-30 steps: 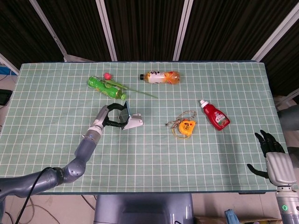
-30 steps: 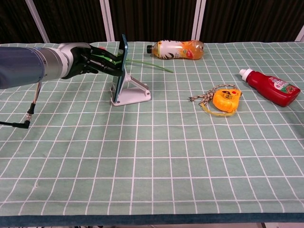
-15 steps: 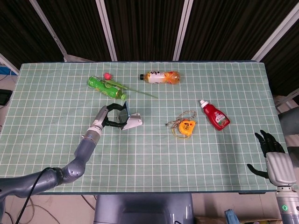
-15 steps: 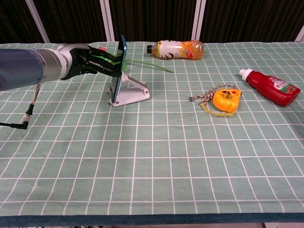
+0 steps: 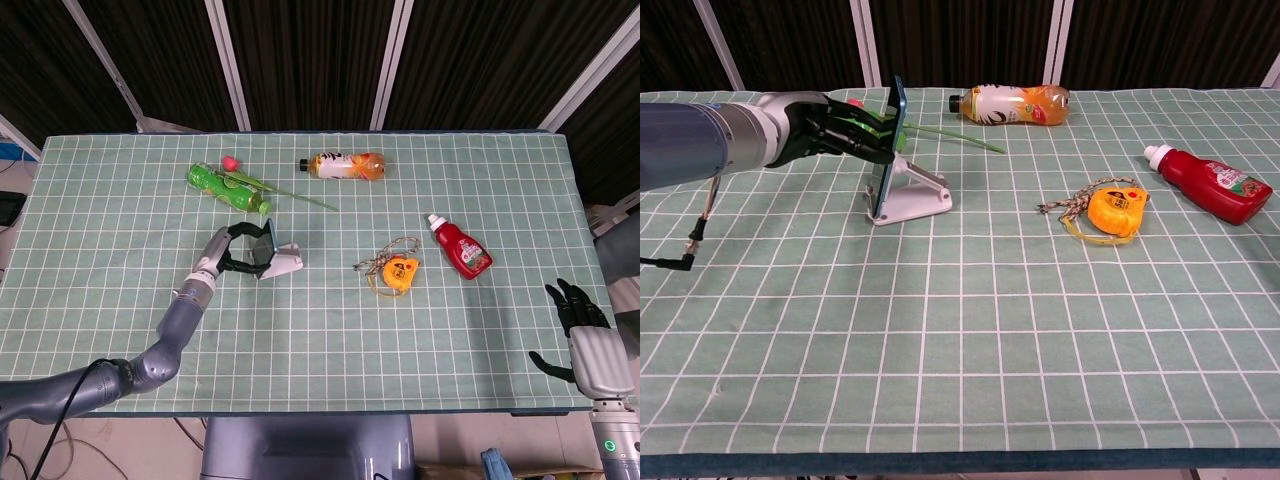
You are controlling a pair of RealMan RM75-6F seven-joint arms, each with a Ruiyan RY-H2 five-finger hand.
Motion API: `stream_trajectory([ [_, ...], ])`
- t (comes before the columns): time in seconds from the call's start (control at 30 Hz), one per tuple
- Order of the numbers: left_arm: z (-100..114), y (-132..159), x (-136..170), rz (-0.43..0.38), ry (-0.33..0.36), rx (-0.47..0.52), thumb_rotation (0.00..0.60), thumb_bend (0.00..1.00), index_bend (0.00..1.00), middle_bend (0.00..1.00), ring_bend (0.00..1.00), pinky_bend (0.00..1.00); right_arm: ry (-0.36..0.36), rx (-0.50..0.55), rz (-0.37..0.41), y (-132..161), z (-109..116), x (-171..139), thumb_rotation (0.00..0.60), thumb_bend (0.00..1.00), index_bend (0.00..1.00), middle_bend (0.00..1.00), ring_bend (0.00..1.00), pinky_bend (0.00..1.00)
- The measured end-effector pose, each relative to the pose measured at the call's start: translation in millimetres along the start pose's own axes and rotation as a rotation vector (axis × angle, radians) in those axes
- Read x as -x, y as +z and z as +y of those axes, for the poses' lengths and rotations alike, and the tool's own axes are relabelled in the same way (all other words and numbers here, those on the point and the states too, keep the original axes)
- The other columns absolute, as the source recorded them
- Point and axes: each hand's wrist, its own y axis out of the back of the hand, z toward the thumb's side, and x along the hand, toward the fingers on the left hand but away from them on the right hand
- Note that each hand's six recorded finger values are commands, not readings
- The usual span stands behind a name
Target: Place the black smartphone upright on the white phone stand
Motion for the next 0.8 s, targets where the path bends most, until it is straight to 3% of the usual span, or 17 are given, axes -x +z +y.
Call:
stream_trajectory([
  [0.27, 0.3, -0.3, 0.2, 0.001, -0.002, -0.01, 0.6, 0.22, 0.22, 0.17, 0.0, 0.0, 0.0, 0.001, 0.0, 0.0, 0.1, -0.1, 0.6, 0.27, 0.02, 0.0, 0.0, 0.19],
  [0.5, 1.5, 0.7, 0.8, -0.005, -0.002, -0.02, 0.6, 0.22, 0.02, 0.07, 0.0, 0.0, 0.0, 0.0, 0.0, 0.0, 0.0, -0.1, 0.6, 0.27, 0.03, 0.0, 0.0, 0.19],
  [0.8, 2.6, 4.1, 5.5, -0.02, -0.006, -0.032, 0.6, 0.22, 0.01, 0.04, 0.0, 0.0, -0.001, 0.003, 0.001, 0.1, 0.2, -0.1, 0.6, 0.27, 0.02, 0.0, 0.0, 0.19],
])
